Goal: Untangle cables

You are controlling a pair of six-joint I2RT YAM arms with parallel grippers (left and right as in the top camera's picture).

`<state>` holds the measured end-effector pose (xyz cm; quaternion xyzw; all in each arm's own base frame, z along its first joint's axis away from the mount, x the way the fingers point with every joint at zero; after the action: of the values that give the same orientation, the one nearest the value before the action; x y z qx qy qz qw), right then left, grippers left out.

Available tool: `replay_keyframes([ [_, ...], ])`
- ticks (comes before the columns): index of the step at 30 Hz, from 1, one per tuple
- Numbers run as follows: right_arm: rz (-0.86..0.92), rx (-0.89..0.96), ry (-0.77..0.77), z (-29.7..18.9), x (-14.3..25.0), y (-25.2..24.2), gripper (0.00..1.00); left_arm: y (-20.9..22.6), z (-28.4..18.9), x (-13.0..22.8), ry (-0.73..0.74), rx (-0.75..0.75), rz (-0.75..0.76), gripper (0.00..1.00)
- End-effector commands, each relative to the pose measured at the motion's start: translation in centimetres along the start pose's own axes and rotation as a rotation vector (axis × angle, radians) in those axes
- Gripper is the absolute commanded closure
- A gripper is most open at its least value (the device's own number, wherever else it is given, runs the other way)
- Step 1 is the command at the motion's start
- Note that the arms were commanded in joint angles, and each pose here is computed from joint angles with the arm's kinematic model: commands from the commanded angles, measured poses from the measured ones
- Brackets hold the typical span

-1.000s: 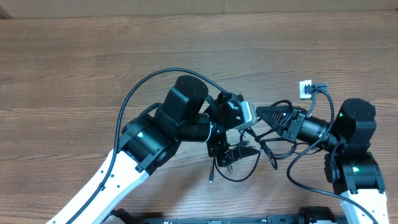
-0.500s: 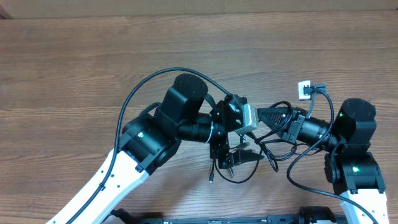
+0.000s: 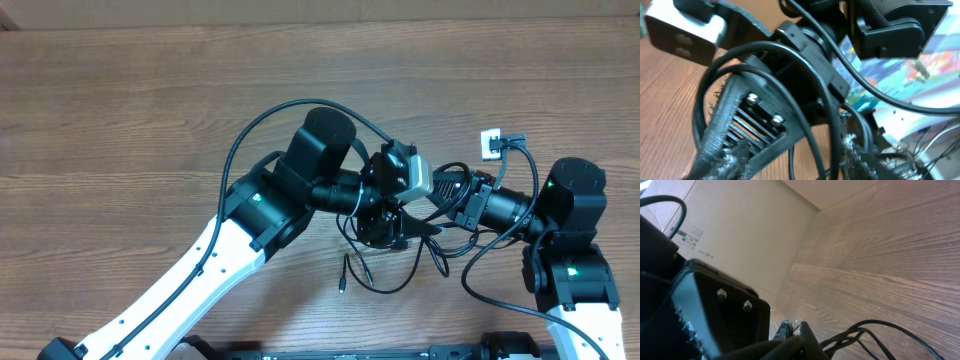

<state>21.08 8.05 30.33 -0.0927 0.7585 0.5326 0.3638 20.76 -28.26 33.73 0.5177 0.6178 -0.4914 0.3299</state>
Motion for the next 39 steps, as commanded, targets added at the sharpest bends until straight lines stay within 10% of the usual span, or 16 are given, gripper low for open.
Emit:
replay_keyframes([
  [1,-0.037,-0.038,0.001,-0.2,-0.2,1.0,0.96,0.3,0.7,0.5,0.021,0.017,-0.051,0.53],
  [13,-0.037,-0.038,0.001,-0.2,-0.2,0.9,0.96,0.3,0.7,0.4,0.019,0.018,-0.050,0.73],
  [18,-0.039,-0.037,0.001,-0.2,-0.2,0.9,0.96,0.1,0.7,0.4,0.015,0.041,-0.048,0.96],
  [39,0.003,0.037,0.035,0.7,0.2,-1.6,0.87,0.2,0.5,-0.8,-0.040,0.036,-0.091,0.96],
])
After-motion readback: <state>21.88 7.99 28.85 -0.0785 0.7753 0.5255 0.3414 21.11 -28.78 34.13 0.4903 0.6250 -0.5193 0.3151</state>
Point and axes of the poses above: each gripper's point midway between its finger pads, its own z axis out along the fingers, its own y axis along the line the jaws close on, x = y × z, the point moved 8 cm from there along -z, back along the fingers, and after that the axes turned 6 degrees about -z, right-handed, at the moved point
